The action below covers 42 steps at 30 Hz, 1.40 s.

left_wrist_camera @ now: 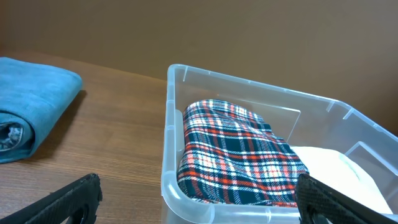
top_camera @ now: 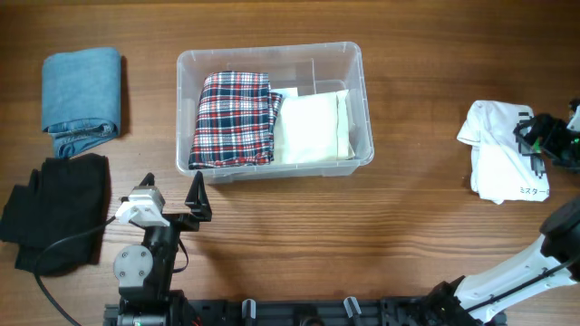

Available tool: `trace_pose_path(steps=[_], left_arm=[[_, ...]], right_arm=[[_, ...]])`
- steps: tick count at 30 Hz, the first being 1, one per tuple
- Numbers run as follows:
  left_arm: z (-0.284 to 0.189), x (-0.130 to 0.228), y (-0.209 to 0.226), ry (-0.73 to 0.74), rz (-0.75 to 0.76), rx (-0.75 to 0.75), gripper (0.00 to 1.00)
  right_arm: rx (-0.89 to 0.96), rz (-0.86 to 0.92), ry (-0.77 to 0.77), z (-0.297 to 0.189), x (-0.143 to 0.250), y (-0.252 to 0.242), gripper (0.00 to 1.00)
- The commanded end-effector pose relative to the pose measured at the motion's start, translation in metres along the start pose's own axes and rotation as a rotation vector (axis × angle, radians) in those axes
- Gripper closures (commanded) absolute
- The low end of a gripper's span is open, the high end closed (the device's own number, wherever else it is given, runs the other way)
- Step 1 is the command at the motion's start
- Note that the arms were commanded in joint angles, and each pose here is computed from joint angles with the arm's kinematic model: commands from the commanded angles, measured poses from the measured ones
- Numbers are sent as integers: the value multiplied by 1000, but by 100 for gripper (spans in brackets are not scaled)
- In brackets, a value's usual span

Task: Pack container
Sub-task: 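Lower the right gripper onto the white printed T-shirt and grasp it, then lift the white T-shirt and carry it left toward the container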

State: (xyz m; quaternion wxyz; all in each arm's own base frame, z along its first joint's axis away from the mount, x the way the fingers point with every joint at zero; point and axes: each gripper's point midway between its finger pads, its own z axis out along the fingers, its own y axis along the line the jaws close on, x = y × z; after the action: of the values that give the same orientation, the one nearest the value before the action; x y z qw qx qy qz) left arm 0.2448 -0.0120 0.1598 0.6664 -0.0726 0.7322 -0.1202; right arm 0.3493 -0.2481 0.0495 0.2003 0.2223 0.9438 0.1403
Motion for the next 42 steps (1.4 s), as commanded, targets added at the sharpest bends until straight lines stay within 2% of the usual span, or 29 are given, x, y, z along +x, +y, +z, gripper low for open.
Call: trace_pose_path(steps=[1,12,23,30,36,42], left_arm=[[0,0,3,-6,-10,-13,0],[0,1,3,-6,-10,-13,0],[0,0,3,-6,-10,-13,0],[0,0,3,-6,-10,-13,0],[0,0,3,-6,-10,-13,0],[0,0,3,-6,-10,-13,0]], right_arm=[[-60,-24,2,8,2,-3,7],[-53,-42,-63,6,-8,-22,5],[-61,-10,-12,31,5,-32,5],[-209,23,-6,28,9,-4,6],[-265,63,100,30,31,21,19],[-295,83,111,31,31,32,41]])
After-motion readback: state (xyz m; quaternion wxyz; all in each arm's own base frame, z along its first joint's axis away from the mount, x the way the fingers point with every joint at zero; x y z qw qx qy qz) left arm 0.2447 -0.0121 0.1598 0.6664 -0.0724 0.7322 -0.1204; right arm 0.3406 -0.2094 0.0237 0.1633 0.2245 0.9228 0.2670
